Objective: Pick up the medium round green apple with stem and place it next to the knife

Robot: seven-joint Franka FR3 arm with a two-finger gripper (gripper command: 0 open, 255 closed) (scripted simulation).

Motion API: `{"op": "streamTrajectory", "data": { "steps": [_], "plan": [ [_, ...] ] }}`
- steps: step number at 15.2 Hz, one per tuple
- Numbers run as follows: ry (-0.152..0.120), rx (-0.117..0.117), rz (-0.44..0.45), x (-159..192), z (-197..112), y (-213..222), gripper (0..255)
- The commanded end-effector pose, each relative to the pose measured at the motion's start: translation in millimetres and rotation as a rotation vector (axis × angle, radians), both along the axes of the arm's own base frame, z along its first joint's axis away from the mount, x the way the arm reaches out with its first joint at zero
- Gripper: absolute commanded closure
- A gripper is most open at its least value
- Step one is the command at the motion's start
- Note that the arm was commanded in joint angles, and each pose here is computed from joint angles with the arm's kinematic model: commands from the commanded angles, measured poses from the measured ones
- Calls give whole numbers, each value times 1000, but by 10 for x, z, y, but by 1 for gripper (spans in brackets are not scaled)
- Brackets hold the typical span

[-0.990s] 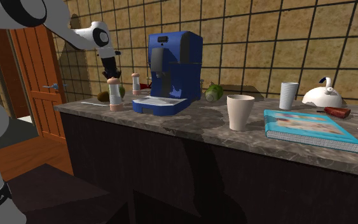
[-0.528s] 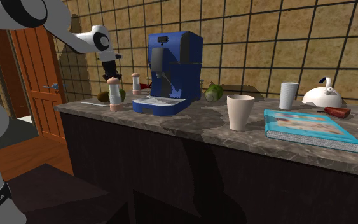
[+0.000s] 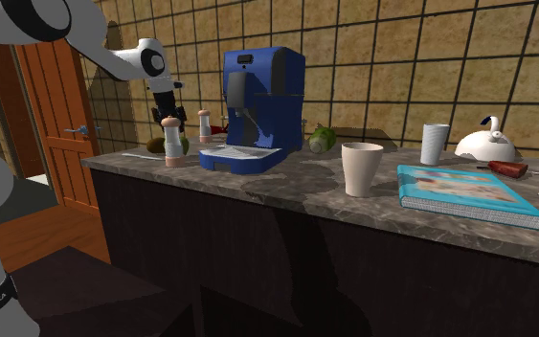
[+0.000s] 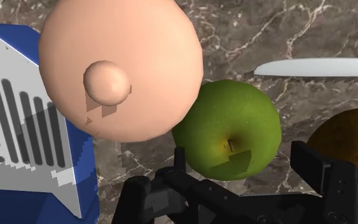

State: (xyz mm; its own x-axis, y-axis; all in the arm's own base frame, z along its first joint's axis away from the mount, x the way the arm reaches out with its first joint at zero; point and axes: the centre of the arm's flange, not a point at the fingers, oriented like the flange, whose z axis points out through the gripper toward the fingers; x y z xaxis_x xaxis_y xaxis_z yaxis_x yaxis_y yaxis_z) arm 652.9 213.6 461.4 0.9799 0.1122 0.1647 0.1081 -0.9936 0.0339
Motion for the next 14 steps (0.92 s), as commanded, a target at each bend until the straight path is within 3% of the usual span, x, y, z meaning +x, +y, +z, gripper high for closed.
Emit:
{"op": "streamTrajectory", "data": {
  "steps": [1, 2, 6, 14],
  "plan": [
    [0, 0, 0, 0, 0, 0, 0],
    [0, 0, 0, 0, 0, 0, 0],
    [0, 0, 0, -83, 493, 8, 0],
    [0, 0, 0, -83, 493, 8, 0]
  ]
}}
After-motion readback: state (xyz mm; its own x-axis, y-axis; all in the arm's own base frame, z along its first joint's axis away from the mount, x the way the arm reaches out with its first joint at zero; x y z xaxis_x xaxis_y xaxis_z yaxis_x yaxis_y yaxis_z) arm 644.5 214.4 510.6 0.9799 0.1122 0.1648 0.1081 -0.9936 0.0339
